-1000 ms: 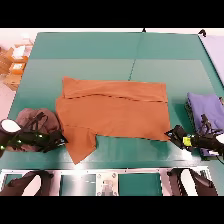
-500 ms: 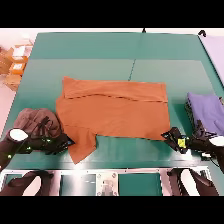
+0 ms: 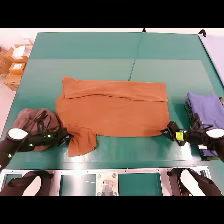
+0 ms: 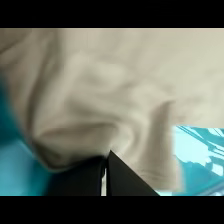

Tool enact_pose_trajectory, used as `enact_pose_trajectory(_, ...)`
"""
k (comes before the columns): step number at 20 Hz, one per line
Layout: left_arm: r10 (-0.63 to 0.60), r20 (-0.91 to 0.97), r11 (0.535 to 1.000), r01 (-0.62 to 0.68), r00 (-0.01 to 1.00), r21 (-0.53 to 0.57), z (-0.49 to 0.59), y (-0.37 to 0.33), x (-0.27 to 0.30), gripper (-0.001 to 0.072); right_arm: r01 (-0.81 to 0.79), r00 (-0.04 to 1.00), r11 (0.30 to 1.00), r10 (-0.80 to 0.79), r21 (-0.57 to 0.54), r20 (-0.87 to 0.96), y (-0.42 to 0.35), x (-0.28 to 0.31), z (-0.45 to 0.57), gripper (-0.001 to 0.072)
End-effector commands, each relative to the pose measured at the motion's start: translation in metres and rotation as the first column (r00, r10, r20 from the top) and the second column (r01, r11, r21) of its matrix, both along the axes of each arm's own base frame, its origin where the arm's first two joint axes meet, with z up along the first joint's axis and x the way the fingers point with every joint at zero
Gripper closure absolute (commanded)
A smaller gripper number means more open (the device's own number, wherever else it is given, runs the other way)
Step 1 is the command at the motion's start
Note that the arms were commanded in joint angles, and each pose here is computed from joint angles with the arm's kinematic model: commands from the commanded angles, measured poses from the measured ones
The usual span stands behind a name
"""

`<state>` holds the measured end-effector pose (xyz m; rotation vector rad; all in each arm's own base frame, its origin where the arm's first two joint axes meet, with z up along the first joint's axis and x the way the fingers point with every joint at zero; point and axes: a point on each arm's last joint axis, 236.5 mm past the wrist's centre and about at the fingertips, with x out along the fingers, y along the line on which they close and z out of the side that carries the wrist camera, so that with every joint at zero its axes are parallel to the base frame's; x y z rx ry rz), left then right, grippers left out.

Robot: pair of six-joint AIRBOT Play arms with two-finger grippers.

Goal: Fold the shirts.

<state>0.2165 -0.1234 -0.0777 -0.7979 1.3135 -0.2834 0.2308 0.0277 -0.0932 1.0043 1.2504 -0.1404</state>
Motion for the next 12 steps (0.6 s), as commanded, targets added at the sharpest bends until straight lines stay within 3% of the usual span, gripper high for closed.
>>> enact_pose_trajectory(1, -0.112, -0.002, 0.994, 0.112, 0.994, -0.001, 0.032, -0.004, -0.001, 0.0687, -0.1, 0.993, 0.989, 0.092, -0.108, -0.077, -0.022, -0.008, 0.02, 0.0698)
enact_pose_trajectory(6, -0.175, 0.008, 0.977, 0.172, 0.985, 0.124, 0.089, 0.014, -0.016, 0.0688, -0.162, 0.979, 0.968, 0.133, -0.189, -0.157, -0.041, -0.023, 0.046, 0.0698)
enact_pose_trajectory(9, -0.191, -0.008, 0.976, 0.191, 0.982, 0.101, 0.1, 0.009, -0.025, 0.0687, -0.166, 0.977, 0.964, 0.132, -0.208, -0.168, -0.046, -0.024, 0.056, 0.0698)
enact_pose_trajectory(12, -0.132, 0.118, 0.989, 0.124, 0.984, 0.077, 0.125, 0.004, 0.006, 0.0687, -0.126, 0.992, 0.966, 0.123, -0.228, -0.025, -0.049, 0.014, 0.087, 0.0698)
